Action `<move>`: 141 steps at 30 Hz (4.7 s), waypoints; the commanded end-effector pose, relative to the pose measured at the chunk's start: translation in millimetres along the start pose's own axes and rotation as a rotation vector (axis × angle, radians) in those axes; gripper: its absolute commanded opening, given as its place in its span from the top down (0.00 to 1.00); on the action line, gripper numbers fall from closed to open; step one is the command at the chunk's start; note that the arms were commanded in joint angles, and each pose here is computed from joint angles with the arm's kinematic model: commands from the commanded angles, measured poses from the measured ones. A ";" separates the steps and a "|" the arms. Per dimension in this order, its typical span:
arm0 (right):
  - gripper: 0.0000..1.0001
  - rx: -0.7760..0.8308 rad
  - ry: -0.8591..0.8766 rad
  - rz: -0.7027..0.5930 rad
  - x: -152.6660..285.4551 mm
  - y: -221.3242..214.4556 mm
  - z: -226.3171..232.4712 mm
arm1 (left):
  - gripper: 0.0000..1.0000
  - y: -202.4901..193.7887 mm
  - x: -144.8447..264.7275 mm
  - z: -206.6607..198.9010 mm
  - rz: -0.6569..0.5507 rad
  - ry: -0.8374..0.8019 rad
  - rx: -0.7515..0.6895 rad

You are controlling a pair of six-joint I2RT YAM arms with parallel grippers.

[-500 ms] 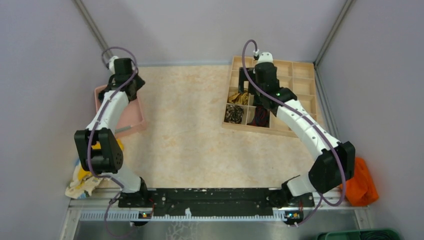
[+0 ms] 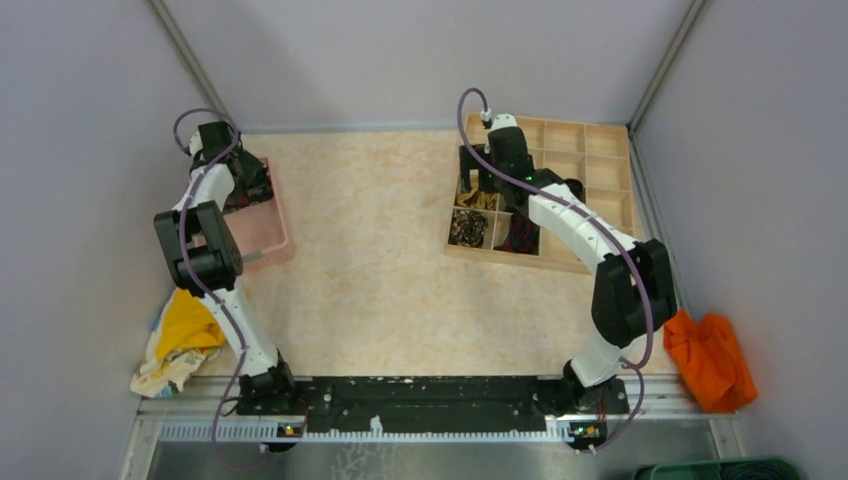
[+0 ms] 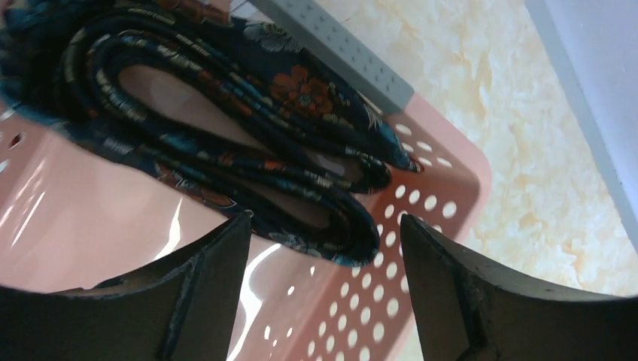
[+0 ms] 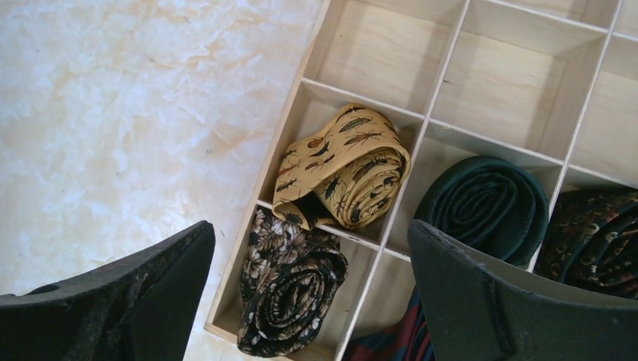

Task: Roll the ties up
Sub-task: Pick up the tie from the bin, then move the storage box to the corner of the board, then place the tie at the center of the board.

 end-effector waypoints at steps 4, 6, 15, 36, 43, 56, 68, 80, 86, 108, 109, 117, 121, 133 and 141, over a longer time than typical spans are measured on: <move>0.01 -0.027 0.076 -0.067 -9.7 32.2 15.1 | 0.20 -6.4 -49.2 7.5 0.062 -0.010 -0.003; 0.01 -0.029 0.076 -0.059 -13.6 30.6 15.5 | 0.20 -17.5 -60.4 9.0 0.102 -0.015 -0.008; 0.01 -0.050 0.086 -0.059 -11.7 29.8 16.1 | 0.43 -84.7 -71.9 6.9 0.314 -0.120 -0.023; 0.06 -0.125 0.169 -0.188 39.1 31.7 11.3 | 1.00 -15.4 234.0 -98.9 -0.275 -0.458 -0.147; 0.08 -0.157 0.025 0.020 26.8 -25.8 -16.2 | 1.00 -29.0 377.4 -131.8 -0.359 -0.813 -0.197; 0.11 -0.264 -0.014 0.251 59.9 -138.2 -51.9 | 1.00 -86.4 530.9 -137.2 -0.400 -1.636 -0.369; 0.10 -0.286 -0.279 0.315 21.3 -151.9 -88.8 | 1.00 -152.0 540.0 -147.9 -0.202 -1.856 -0.463; 0.08 -0.435 -0.457 0.169 7.8 -77.9 -168.9 | 1.00 -210.3 535.5 -162.6 -0.047 -1.932 -0.541; 0.08 -0.467 -0.313 0.063 36.3 -43.8 -145.0 | 1.00 -246.3 568.3 -181.4 -0.021 -2.069 -0.633; 0.06 -0.505 -0.359 -0.627 272.0 44.0 -139.5 | 1.00 -301.6 613.7 -336.5 0.000 -2.472 -0.668; 0.06 -0.503 -0.366 -0.623 270.7 42.9 -140.6 | 1.00 -303.1 613.1 -336.6 0.001 -2.480 -0.666; 0.06 -0.484 -0.267 -0.507 240.5 31.3 -128.2 | 1.00 -360.4 538.2 -295.2 0.136 -2.390 -0.698; 0.07 -0.471 -0.218 -0.432 224.8 15.9 -123.5 | 1.00 -416.7 463.8 -251.4 0.294 -2.256 -0.778; 0.18 -0.406 -0.083 -0.082 177.2 -59.9 -103.4 | 1.00 -440.1 354.9 -188.2 0.376 -1.940 -0.781; 0.51 -0.272 -0.092 0.186 149.0 -138.7 -67.5 | 0.95 -439.8 334.7 -186.9 0.336 -1.784 -0.879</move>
Point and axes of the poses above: each gripper's point midway between its finger pads, its own x axis back along the fingers, its own z axis along the line the jaws close on, y = z × x, the point moved 4 cm from there along x, back along the fingers, and after that the axes turned 15 degrees about -x, right-handed, at the moved point
